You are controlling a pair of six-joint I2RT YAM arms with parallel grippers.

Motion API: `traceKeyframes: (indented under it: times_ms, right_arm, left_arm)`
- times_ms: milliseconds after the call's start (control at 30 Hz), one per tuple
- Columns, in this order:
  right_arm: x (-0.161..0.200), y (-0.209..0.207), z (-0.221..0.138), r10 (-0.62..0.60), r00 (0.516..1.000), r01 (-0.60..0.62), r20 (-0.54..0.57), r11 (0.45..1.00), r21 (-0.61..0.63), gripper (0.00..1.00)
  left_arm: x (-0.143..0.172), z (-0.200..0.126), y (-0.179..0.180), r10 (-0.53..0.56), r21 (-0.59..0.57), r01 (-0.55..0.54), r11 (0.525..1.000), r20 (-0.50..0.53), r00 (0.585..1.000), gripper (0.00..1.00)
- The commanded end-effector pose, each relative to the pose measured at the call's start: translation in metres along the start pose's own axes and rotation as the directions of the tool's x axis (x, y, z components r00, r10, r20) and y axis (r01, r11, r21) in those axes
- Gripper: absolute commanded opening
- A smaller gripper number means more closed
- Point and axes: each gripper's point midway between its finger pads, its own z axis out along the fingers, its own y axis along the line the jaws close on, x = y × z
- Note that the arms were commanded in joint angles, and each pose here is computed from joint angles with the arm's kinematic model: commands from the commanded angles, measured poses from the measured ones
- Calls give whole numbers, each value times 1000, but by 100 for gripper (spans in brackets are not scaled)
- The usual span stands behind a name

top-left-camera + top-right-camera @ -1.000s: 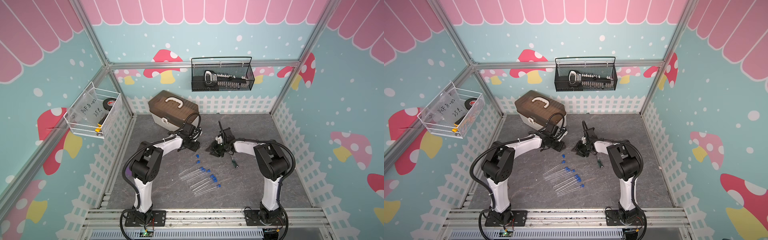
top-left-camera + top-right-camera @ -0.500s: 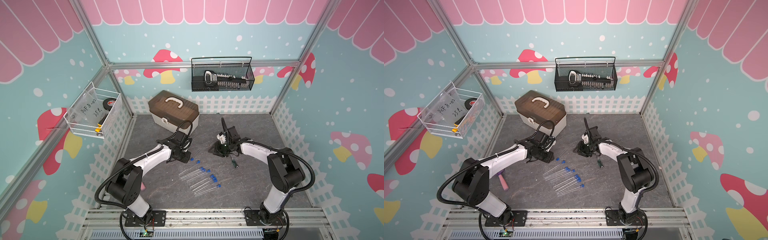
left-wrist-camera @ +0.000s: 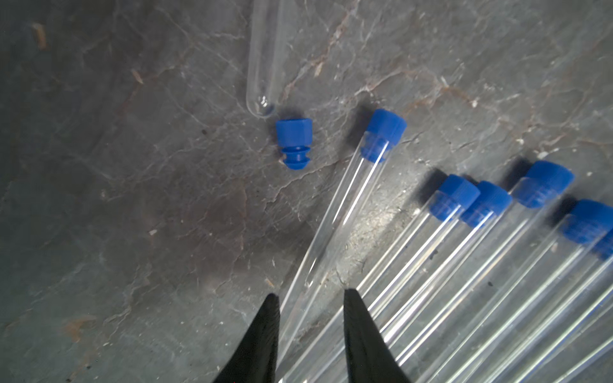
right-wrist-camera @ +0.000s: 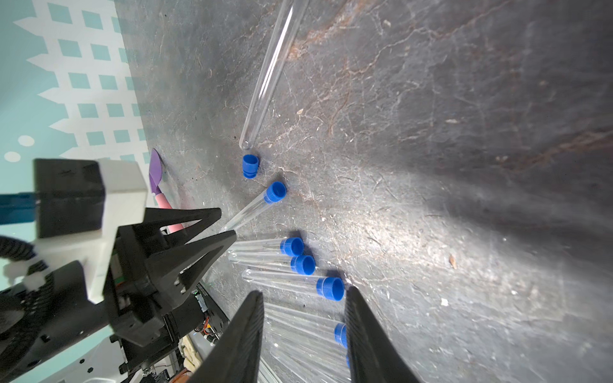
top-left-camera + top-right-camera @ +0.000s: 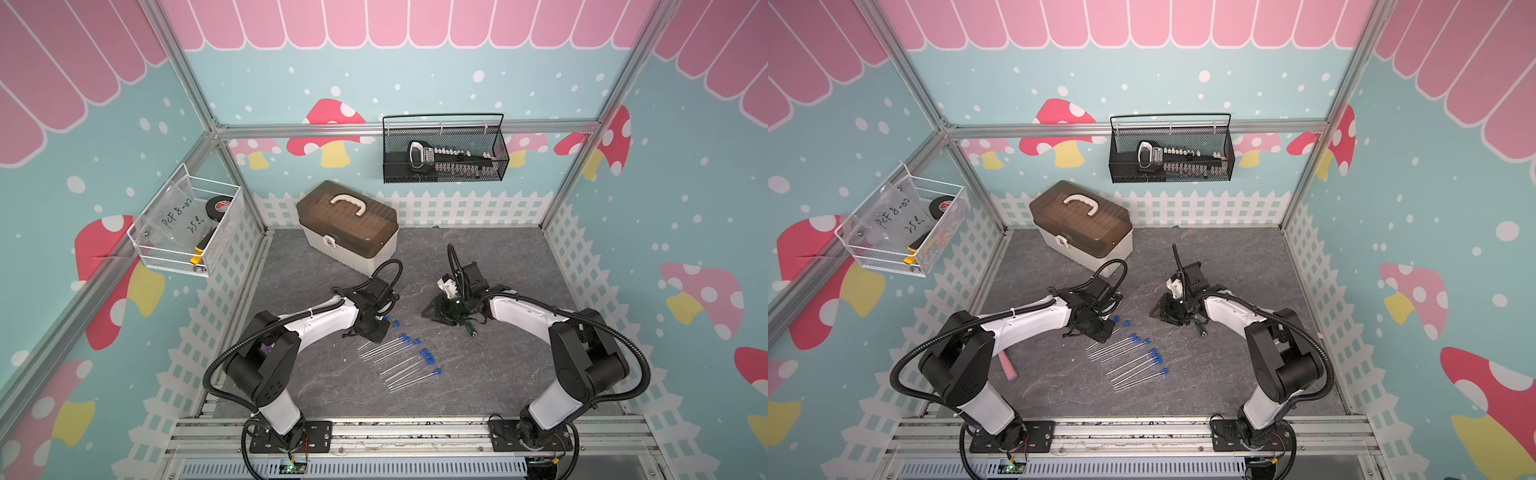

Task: Remove stoppers from test tubes
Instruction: Pick up the test tube at the center of the board.

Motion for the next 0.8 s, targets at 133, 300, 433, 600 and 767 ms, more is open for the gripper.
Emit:
traceKeyframes:
  times_ms: [133,300,433,600,767]
  right_arm:
    - [8,-3,-3,-14,1000,14,-9,1000,11,42]
    - [7,0,-5,-22,1000,22,-1,1000,2,42]
    - [7,1,-8,-25,1000,25,7,1000,0,42]
    - [8,2,-10,-23,1000,23,15,1000,-2,42]
    - [9,2,-11,-19,1000,19,18,1000,-5,42]
  left_arm:
    - [-11,8,-2,12,-8,-12,1000,10,1000,33]
    - [-11,18,0,39,-31,-40,999,-33,999,32]
    - [-12,24,1,65,-55,-67,996,-45,997,31]
    - [-11,30,4,96,-95,-103,990,-72,993,26]
    - [-11,36,7,121,-120,-131,984,-91,988,23]
